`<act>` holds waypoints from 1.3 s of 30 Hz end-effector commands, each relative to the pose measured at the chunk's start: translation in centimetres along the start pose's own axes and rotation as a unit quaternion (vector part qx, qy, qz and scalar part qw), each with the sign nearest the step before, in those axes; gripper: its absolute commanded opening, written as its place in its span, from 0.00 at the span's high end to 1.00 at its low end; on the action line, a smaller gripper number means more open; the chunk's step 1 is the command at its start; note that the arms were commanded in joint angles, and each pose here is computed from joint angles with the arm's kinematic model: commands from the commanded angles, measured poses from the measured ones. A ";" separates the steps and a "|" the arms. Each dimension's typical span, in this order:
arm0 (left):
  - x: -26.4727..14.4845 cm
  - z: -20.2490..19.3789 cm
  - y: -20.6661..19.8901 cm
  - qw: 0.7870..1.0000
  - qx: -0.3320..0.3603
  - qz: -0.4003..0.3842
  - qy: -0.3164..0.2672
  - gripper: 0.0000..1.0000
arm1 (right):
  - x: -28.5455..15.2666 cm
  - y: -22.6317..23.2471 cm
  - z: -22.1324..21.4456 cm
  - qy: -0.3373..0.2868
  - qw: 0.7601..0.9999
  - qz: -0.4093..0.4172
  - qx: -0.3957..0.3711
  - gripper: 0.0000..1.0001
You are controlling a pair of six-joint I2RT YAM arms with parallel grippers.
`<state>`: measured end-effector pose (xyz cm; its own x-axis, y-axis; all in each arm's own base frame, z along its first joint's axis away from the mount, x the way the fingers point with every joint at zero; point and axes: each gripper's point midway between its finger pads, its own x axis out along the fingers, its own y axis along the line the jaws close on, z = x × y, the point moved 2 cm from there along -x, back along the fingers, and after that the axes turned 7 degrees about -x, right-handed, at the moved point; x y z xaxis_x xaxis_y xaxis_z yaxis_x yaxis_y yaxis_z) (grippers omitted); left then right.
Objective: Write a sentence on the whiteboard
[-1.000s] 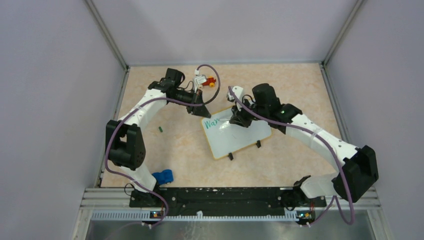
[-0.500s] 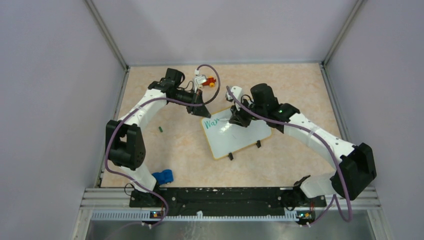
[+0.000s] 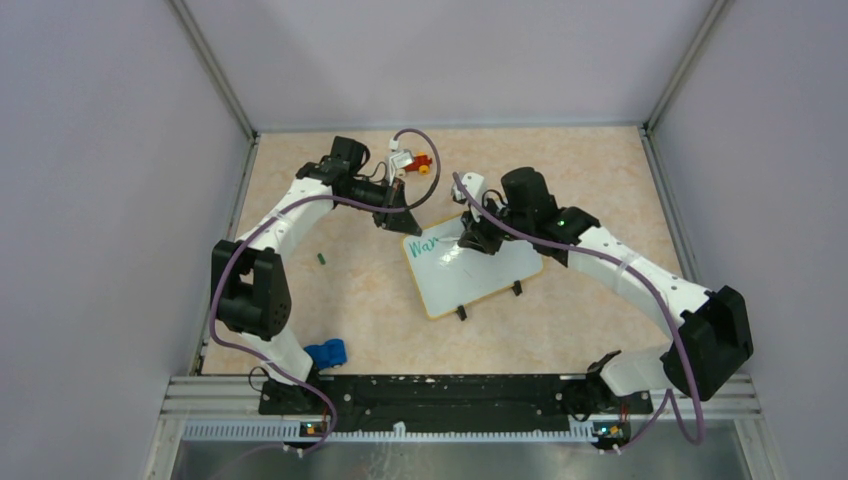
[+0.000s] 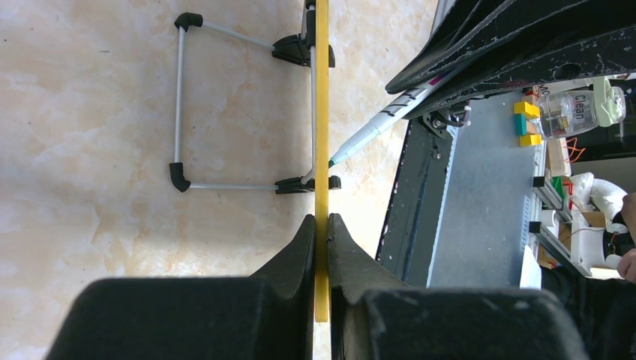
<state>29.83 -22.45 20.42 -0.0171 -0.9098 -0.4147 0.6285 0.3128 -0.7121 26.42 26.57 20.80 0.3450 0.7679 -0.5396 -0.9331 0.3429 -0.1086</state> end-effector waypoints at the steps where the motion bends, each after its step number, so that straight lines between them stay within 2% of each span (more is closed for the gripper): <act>1: -0.1 -0.2 -1.0 1.000 0.022 -0.004 0.000 1.00 | -0.8 -0.4 0.5 -0.012 1.000 -0.013 -0.010 1.00; 13: -0.1 -0.2 -0.9 1.000 0.021 -0.004 0.001 1.00 | -0.9 0.2 0.0 -0.011 1.000 -0.003 -0.009 1.00; 24: -0.1 -0.2 -1.0 1.000 0.021 -0.003 0.000 1.00 | -0.9 -0.8 2.3 -0.035 0.999 -0.017 -0.008 1.00; 39: 0.0 -0.2 -0.8 1.000 0.019 -0.003 0.001 1.00 | -1.5 -2.3 2.6 -0.038 0.998 -0.043 -0.008 1.00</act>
<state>29.84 -22.45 20.40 -0.0169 -0.9097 -0.4150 0.6291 0.3129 -0.7115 26.32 26.01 20.40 0.3472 0.7615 -0.5473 -0.9298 0.3557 -0.0949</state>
